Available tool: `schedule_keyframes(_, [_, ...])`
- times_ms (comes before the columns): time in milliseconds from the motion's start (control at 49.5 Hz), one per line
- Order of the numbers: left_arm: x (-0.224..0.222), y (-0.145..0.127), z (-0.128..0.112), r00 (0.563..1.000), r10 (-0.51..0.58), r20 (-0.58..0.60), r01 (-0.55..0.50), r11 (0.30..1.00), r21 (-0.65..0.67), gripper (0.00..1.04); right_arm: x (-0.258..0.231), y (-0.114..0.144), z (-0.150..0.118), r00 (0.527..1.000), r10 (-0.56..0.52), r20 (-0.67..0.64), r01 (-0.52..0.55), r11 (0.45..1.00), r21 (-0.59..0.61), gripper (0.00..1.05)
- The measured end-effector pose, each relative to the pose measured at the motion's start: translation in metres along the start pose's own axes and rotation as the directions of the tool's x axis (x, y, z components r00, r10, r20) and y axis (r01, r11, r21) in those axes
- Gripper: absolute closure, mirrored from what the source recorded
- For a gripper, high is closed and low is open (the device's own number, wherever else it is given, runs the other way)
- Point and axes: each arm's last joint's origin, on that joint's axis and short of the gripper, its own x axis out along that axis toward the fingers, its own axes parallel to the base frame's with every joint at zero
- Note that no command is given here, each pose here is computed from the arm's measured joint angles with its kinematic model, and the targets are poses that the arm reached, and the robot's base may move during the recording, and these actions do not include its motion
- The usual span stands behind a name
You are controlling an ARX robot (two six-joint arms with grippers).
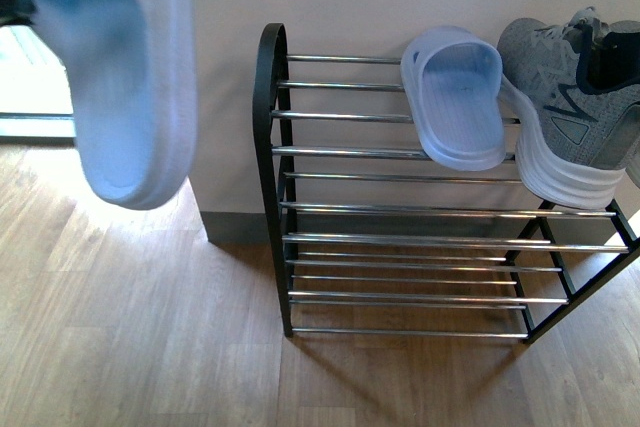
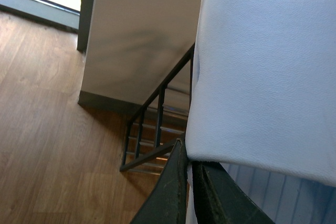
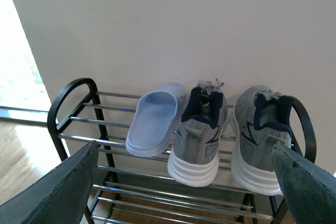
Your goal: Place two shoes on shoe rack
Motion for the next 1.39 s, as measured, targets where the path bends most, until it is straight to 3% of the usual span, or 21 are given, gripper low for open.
schedule_keyframes(262, [0.071, -0.016, 0.002, 0.992, -0.043, -0.118, 0.045, 0.999, 0.015, 1.03, 0.0, 0.0, 0.0, 1.0, 0.0, 0.0, 0.0, 1.0, 0.0, 0.09])
schedule_keyframes(545, [0.103, -0.022, 0.008, 0.983, -0.068, -0.169, 0.071, 0.997, 0.01, 1.03, 0.0, 0.0, 0.0, 1.0, 0.0, 0.0, 0.0, 1.0, 0.0, 0.09])
schedule_keyframes(868, [0.152, -0.059, 0.003, 0.959, -0.142, -0.245, 0.156, 0.987, 0.04, 1.03, 0.0, 0.0, 0.0, 1.0, 0.0, 0.0, 0.0, 1.0, 0.0, 0.09])
schedule_keyframes(1393, [0.197, -0.061, -0.009, 0.947, -0.102, -0.304, 0.124, 0.991, 0.056, 1.03, 0.0, 0.0, 0.0, 1.0, 0.0, 0.0, 0.0, 1.0, 0.0, 0.09])
